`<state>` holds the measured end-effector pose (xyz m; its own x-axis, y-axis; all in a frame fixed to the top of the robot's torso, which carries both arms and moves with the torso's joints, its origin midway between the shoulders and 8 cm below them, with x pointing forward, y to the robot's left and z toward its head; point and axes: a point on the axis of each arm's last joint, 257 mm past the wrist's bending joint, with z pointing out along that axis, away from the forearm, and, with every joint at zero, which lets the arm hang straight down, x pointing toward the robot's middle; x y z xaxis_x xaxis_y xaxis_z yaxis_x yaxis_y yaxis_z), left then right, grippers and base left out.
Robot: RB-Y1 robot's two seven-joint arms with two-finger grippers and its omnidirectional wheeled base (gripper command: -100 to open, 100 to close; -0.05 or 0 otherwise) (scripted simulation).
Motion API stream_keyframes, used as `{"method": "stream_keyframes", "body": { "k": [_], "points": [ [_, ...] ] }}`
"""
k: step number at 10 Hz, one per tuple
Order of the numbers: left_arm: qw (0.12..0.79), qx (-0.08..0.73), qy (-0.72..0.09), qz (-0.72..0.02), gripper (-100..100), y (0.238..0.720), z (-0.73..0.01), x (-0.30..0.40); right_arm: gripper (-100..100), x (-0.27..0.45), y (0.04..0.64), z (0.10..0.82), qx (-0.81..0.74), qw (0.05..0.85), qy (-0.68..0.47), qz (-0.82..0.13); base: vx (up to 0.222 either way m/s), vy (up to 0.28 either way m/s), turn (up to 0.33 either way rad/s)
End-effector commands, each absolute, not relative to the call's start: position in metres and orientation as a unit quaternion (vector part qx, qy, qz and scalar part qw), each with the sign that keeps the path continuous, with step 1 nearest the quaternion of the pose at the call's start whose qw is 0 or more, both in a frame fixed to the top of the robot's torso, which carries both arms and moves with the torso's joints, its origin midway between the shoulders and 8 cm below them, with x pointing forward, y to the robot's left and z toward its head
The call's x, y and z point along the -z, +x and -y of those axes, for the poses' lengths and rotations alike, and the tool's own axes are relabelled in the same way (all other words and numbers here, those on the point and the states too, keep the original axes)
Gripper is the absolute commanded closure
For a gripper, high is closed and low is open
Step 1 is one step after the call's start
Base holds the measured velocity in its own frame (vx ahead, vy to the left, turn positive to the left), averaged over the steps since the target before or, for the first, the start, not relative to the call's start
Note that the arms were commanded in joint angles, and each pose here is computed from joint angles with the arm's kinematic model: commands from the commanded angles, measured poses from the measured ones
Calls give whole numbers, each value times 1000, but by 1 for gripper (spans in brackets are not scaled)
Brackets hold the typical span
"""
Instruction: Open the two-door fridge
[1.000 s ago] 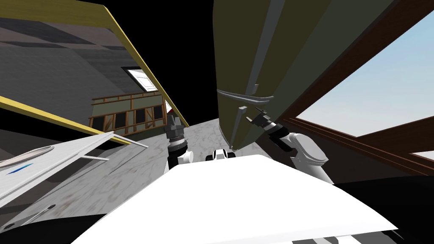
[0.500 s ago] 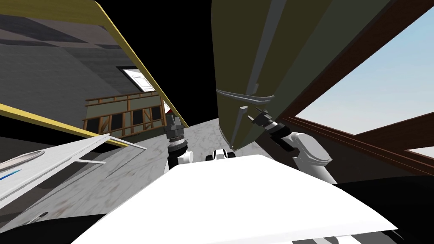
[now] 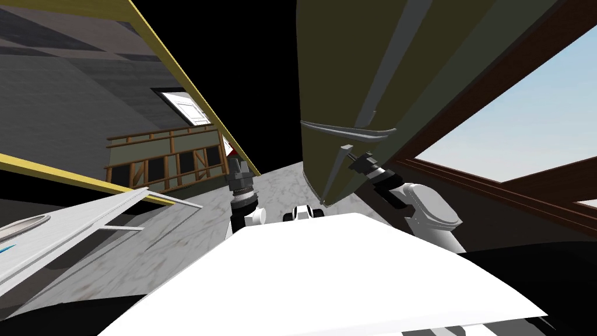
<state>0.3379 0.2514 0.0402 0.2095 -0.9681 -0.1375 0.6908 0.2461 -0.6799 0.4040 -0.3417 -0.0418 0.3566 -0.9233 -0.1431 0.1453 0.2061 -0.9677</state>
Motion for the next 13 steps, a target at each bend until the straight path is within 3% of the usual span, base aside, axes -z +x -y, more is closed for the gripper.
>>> {"method": "stream_keyframes", "body": {
  "k": [1,13],
  "points": [
    [738,562,-247,-281,0,338,-251,-40,100,41,406,354,413,659,-478,-409,-24,242,-13],
    [738,562,-247,-281,0,338,-251,-40,100,41,403,420,473,615,-437,-455,17,256,-42]
  ]
}}
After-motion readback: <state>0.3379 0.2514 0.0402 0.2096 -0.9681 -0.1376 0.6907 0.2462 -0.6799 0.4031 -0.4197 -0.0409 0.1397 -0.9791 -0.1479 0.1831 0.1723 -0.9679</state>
